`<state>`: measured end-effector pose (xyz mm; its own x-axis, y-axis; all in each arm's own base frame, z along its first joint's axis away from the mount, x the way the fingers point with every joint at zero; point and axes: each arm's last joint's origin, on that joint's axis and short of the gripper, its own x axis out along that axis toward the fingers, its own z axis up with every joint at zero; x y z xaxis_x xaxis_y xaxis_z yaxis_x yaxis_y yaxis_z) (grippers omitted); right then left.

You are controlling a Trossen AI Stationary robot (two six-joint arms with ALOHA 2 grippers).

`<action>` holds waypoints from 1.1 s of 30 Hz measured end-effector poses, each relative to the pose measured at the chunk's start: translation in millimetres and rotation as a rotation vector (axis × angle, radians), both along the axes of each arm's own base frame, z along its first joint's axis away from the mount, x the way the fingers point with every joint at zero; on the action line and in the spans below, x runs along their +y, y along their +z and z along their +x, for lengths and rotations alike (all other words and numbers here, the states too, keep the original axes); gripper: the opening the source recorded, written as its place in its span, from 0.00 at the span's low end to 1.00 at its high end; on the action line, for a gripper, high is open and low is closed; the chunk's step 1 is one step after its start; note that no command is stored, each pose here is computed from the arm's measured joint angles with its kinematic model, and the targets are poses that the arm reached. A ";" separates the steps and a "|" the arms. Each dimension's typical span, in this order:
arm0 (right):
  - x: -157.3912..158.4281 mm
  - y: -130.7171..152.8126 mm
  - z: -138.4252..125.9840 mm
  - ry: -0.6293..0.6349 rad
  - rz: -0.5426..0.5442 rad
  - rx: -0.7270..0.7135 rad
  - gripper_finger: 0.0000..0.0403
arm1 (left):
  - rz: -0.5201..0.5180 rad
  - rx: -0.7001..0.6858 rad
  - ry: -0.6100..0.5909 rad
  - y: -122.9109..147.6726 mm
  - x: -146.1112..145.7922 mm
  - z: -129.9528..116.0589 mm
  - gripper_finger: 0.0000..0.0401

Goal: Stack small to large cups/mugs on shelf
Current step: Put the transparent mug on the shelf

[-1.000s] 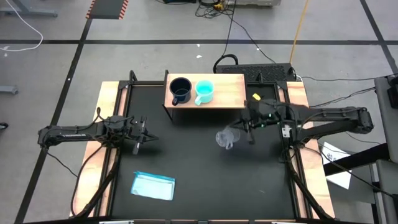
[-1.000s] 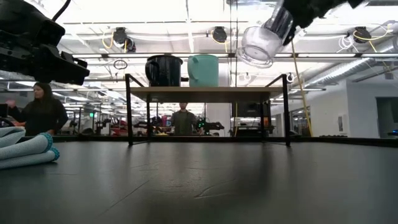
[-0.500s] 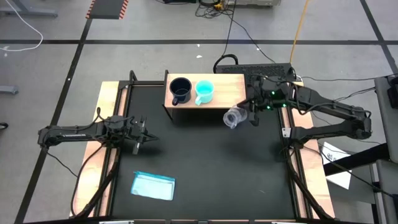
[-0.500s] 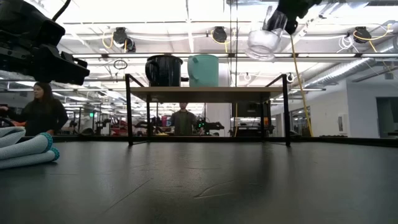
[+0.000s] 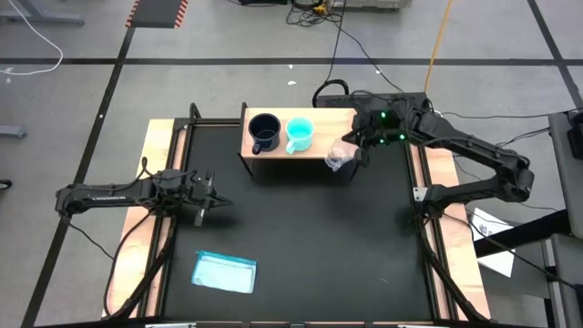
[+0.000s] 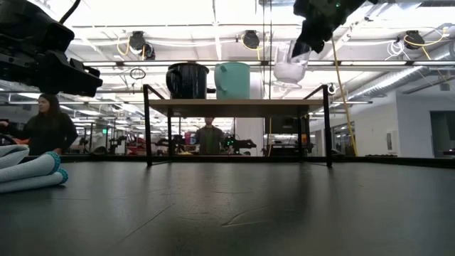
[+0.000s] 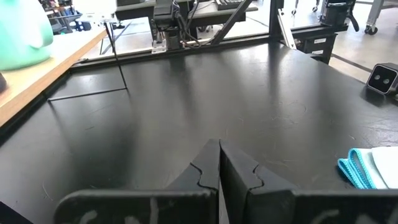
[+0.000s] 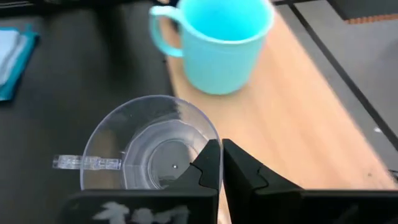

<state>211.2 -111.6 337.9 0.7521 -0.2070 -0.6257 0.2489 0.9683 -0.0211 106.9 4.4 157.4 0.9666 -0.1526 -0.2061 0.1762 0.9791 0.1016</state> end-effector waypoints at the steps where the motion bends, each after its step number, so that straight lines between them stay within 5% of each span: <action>1: -3.3 2.3 -0.1 -0.005 -0.007 0.005 0.00 | 0.002 0.000 0.000 0.0 0.0 0.0 0.02; 14: -39.5 43.9 24.2 -0.041 0.027 0.129 0.00 | 0.003 0.002 0.000 -0.2 0.0 0.0 0.02; 20: -49.3 38.9 38.4 -0.021 0.071 0.229 0.00 | 0.003 0.003 0.000 -0.3 0.0 -0.1 0.02; 33: -56.8 31.4 47.0 -0.023 0.057 0.213 0.00 | 0.002 0.003 0.000 -0.3 0.0 -0.1 0.02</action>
